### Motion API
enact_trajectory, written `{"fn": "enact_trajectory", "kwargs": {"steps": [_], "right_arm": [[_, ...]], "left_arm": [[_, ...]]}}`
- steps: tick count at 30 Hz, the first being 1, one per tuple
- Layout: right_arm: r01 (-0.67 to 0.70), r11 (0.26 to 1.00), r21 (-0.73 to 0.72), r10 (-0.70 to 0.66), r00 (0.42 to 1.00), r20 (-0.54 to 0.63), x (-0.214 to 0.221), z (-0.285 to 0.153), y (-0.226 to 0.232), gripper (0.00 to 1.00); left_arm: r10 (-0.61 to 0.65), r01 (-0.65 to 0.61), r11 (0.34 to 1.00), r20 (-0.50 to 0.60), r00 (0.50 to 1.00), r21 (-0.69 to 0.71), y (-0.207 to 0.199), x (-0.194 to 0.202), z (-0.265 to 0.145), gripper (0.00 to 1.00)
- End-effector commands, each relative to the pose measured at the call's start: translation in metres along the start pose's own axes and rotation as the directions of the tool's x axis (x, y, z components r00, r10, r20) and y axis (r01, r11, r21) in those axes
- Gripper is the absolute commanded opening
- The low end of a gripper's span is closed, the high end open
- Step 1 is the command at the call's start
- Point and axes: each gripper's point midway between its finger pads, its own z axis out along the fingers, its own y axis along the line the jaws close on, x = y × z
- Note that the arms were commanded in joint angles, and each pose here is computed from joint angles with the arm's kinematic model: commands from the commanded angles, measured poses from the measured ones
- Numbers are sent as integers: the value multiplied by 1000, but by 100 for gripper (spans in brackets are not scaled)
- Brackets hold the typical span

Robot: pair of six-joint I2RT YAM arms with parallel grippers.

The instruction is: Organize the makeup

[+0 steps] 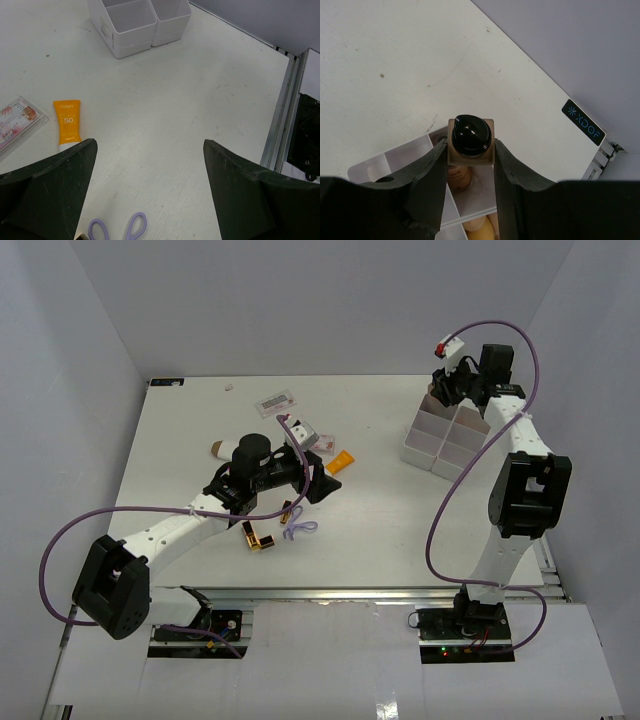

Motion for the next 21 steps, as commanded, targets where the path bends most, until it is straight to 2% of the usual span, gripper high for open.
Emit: {"fn": "enact_trajectory", "kwargs": {"steps": [1, 21], "right_arm": [[20, 1000, 4, -21, 999, 35, -11, -9, 3, 17], [17, 1000, 9, -17, 999, 44, -9, -13, 9, 19]], "left_arm": [[33, -33, 999, 42, 999, 10, -4, -21, -1, 98], [31, -32, 999, 44, 999, 18, -5, -22, -1, 98]]}}
